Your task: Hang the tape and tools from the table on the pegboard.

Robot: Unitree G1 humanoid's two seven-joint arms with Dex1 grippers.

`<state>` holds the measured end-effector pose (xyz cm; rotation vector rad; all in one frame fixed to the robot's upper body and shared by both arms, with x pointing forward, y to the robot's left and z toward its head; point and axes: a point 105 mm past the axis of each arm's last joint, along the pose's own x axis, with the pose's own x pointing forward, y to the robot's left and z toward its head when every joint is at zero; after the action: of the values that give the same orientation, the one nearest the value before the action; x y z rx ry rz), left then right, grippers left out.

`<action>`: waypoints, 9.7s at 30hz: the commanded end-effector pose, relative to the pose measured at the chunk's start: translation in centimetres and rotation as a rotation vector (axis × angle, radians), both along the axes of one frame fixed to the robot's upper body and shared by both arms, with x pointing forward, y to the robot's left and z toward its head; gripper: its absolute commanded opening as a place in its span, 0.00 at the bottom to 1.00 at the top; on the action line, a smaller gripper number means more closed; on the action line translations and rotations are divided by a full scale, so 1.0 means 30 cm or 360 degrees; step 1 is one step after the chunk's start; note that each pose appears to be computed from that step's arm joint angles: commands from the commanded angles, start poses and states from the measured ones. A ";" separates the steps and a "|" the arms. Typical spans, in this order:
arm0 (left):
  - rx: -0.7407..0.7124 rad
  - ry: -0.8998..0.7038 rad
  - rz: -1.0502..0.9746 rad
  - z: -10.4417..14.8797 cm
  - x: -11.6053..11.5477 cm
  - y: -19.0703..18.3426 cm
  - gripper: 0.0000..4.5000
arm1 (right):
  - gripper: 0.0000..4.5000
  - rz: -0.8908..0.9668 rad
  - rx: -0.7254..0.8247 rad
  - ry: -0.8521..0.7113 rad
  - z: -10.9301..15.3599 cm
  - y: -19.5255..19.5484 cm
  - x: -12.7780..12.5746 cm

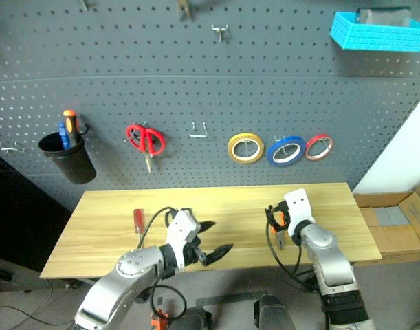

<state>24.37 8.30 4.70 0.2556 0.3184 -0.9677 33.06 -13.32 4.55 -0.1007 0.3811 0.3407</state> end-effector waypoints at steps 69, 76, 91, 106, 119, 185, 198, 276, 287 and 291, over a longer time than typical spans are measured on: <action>-0.0573 -0.0194 0.0713 0.323 -0.138 0.118 1.00 | 0.62 0.0667 0.0691 -0.1050 0.722 0.382 -0.073; -0.0592 -0.0584 0.0944 0.474 -0.023 0.208 1.00 | 0.62 0.0651 0.0761 -0.1569 0.951 0.421 -0.065; -0.0561 -0.0832 0.0832 0.590 0.241 0.198 1.00 | 0.62 0.0456 0.0770 -0.1998 1.043 0.525 0.026; -0.0546 -0.0804 0.0749 0.591 0.279 0.180 1.00 | 0.62 0.0340 0.0757 -0.2096 1.018 0.575 0.051; -0.0467 -0.0796 0.0859 0.590 0.260 0.273 1.00 | 0.62 0.0235 0.0670 -0.2059 0.934 0.581 0.110; 0.0176 0.0203 0.1669 -0.223 0.160 0.381 1.00 | 0.99 0.1733 -0.0048 -0.0685 0.206 0.270 -0.185; 0.0203 0.0238 0.1572 -0.224 0.185 0.333 1.00 | 0.99 0.1724 -0.0026 -0.0661 0.208 0.273 -0.203; -0.0126 -0.0896 0.1527 0.366 0.282 0.459 0.39 | 1.00 0.1312 0.0460 -0.1164 0.614 0.306 -0.142; -0.0034 -0.0551 0.1703 0.166 0.236 0.507 0.99 | 1.00 0.1462 0.0243 -0.0963 0.455 0.325 -0.188; -0.0086 -0.0239 0.1996 0.025 0.192 0.555 0.99 | 1.00 0.1566 0.0263 -0.0910 0.411 0.381 -0.217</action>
<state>30.51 23.94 5.56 0.0703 0.2347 0.2148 27.30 -2.51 16.43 -0.1925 -0.2559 1.2395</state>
